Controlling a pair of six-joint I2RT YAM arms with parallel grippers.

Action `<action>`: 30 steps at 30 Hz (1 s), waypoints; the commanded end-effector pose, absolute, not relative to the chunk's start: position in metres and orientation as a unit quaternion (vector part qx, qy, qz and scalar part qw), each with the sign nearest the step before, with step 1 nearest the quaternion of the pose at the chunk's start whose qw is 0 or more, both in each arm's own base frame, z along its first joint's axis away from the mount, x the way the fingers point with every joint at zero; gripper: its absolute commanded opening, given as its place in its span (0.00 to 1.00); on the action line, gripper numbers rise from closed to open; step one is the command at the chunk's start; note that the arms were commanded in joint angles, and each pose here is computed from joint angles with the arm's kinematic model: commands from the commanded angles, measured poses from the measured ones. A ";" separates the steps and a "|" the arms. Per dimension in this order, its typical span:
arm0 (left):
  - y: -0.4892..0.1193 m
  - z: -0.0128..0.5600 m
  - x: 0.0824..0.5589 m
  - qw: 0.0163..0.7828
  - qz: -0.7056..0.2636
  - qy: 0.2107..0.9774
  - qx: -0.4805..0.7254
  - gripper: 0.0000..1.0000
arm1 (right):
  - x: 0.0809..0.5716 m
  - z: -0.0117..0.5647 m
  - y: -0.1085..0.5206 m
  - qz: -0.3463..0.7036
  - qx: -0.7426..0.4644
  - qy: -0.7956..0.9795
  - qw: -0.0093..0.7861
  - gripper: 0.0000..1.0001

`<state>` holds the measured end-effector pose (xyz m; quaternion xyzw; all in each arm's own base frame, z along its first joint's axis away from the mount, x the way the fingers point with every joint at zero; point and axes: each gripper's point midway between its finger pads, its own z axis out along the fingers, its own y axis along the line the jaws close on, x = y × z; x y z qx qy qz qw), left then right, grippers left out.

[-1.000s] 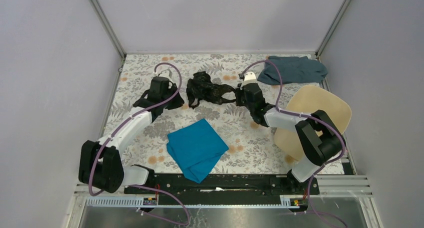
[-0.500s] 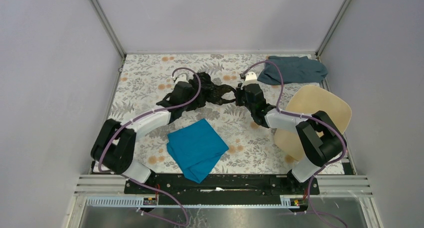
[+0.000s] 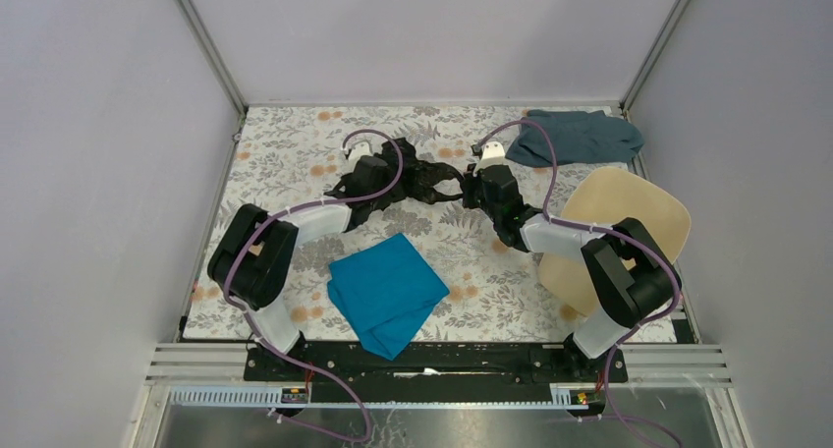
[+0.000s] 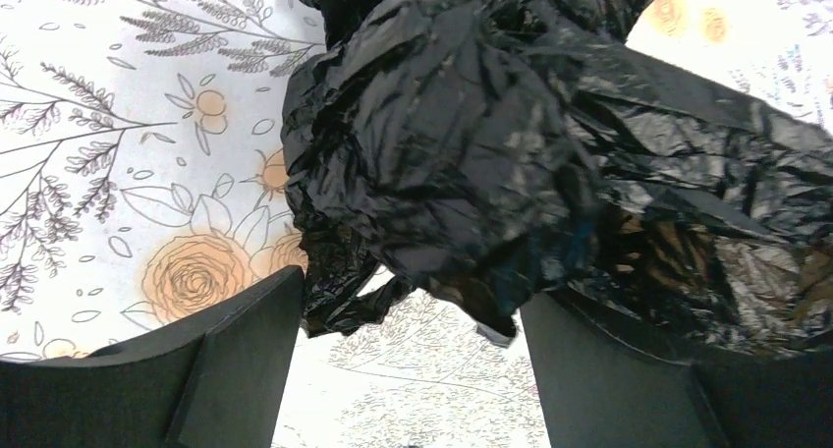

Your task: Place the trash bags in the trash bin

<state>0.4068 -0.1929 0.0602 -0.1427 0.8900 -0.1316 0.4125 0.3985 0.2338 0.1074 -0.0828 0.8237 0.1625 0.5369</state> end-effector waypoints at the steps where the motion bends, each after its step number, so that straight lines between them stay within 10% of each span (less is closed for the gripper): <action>1: -0.198 0.101 0.420 0.462 -0.175 0.853 -0.169 0.84 | 0.403 0.139 0.241 0.186 -0.082 0.795 0.571 0.00; 12: -0.197 0.145 0.408 0.504 -0.176 0.827 -0.177 0.58 | 0.402 0.142 0.245 0.197 -0.084 0.792 0.571 0.00; 26: -0.209 0.112 0.428 0.482 -0.157 0.844 -0.178 0.59 | 0.399 0.141 0.243 0.197 -0.084 0.793 0.571 0.00; 30: -0.205 0.110 0.429 0.471 -0.167 0.847 -0.180 0.26 | 0.399 0.135 0.240 0.189 -0.082 0.797 0.568 0.00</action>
